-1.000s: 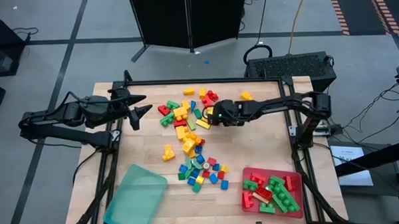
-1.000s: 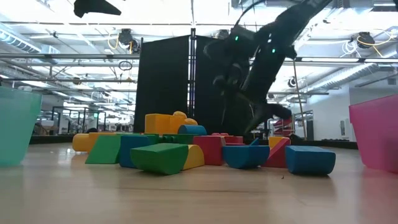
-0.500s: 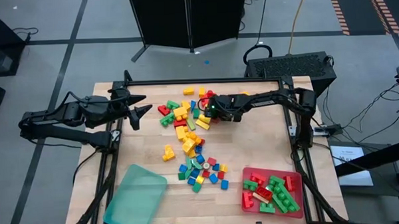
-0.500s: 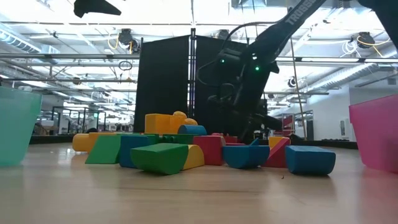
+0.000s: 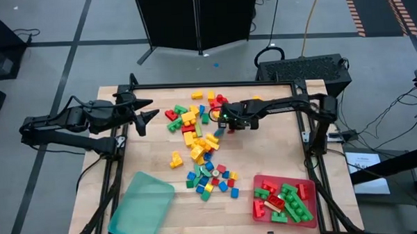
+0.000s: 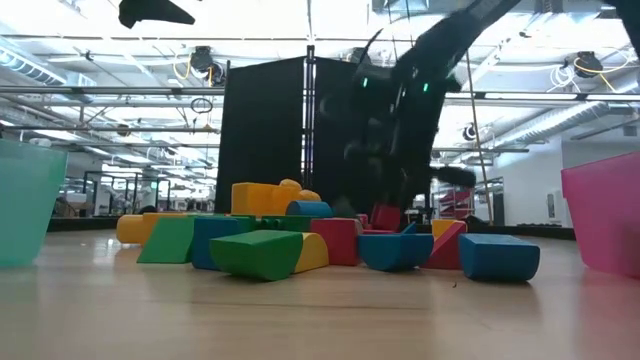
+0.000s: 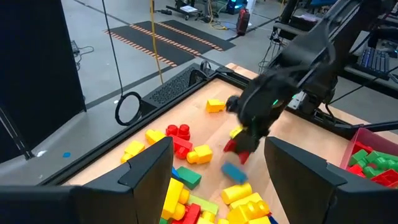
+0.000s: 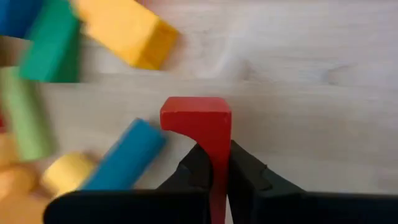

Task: Sort blocks by size
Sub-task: Put the red arc block into the pink bin

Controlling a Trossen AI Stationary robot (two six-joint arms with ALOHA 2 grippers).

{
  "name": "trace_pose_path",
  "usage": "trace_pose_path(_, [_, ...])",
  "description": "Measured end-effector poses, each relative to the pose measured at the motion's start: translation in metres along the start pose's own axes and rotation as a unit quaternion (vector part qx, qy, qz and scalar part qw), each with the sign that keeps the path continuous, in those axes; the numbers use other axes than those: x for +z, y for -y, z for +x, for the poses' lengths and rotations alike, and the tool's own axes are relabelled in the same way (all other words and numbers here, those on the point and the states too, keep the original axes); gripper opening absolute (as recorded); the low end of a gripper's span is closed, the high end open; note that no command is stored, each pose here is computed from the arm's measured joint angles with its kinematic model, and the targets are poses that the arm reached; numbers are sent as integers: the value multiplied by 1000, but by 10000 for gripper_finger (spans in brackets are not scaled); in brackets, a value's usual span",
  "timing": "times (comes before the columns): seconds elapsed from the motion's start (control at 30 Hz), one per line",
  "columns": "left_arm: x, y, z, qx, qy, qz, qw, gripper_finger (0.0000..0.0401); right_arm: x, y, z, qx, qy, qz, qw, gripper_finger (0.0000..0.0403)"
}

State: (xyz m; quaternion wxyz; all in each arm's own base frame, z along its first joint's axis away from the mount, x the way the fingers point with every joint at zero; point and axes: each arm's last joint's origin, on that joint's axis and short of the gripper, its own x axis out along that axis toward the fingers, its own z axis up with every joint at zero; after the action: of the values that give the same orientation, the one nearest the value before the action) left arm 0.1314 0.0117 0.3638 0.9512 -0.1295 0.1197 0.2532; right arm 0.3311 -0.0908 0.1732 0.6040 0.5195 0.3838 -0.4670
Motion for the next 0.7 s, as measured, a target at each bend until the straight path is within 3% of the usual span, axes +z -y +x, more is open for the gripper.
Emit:
trace_pose_path(0.17, [0, 0, 0, 0, 0, 0, 1000, 255, -23, -2, -40, 25, -2, -48, 999, 16])
trace_pose_path(0.33, [0, 0, 0, 1, 0, -1, 1000, 255, -68, 6, -94, 69, -48, -104, 991, 15])
trace_pose_path(0.47, [0, 0, 0, 2, 1, -1, 1000, 255, -114, 29, -128, 48, -118, -133, 983, 15])
trace_pose_path(0.7, [0, 0, 0, 2, 1, 0, 1000, 255, -179, 68, -154, -48, -188, -113, 974, 15])
